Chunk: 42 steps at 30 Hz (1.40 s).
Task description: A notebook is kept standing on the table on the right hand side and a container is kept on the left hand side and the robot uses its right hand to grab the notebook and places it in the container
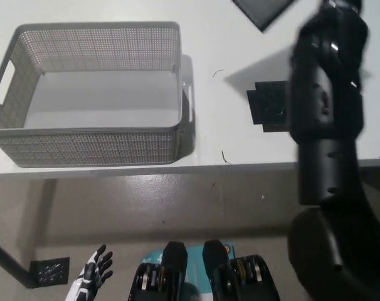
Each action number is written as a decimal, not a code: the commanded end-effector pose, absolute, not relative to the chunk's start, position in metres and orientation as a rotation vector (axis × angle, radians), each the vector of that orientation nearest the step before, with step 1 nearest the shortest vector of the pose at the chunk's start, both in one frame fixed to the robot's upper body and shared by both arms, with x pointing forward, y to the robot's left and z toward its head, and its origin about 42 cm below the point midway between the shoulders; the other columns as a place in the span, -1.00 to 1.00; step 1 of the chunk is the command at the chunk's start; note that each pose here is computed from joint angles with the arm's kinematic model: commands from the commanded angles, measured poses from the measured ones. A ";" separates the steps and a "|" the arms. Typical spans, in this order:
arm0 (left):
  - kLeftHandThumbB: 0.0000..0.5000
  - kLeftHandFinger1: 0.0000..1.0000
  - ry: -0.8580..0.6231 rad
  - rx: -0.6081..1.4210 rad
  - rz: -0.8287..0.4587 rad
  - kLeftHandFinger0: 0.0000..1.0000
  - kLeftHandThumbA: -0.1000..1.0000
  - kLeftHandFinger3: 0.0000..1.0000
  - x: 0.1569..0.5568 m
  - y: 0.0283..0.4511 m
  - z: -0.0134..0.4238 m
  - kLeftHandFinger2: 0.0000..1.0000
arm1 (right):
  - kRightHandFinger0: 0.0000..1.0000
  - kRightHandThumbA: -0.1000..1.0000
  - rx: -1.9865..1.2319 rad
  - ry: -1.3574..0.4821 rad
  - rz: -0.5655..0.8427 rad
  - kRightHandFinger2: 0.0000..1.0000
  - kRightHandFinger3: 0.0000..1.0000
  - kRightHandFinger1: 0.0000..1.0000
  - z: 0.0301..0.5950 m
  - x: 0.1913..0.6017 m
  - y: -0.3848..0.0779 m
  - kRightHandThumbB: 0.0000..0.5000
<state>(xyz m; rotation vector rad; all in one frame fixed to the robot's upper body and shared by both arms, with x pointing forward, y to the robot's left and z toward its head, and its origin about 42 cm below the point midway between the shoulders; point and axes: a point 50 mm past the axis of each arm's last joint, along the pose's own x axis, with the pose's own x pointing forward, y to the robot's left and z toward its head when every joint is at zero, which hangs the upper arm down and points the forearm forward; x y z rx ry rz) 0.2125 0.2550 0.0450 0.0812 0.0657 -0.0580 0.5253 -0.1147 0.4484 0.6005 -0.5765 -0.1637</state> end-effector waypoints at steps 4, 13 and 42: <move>-0.17 1.00 0.023 0.067 -0.086 1.00 1.00 1.00 0.212 0.251 0.047 1.00 | -1.00 -1.00 0.445 -0.620 -0.088 0.22 0.38 -0.69 0.474 0.518 -0.033 -0.54; -0.11 1.00 0.024 0.079 -0.120 1.00 1.00 1.00 0.211 0.248 0.047 1.00 | -1.00 -1.00 0.179 -0.522 -0.010 0.10 0.57 -0.87 0.440 0.529 0.025 -0.64; -0.38 1.00 0.042 0.118 -0.163 1.00 1.00 1.00 0.209 0.241 0.047 1.00 | 1.00 0.85 -0.123 -0.886 0.155 1.00 1.00 1.00 0.493 0.501 -0.031 0.86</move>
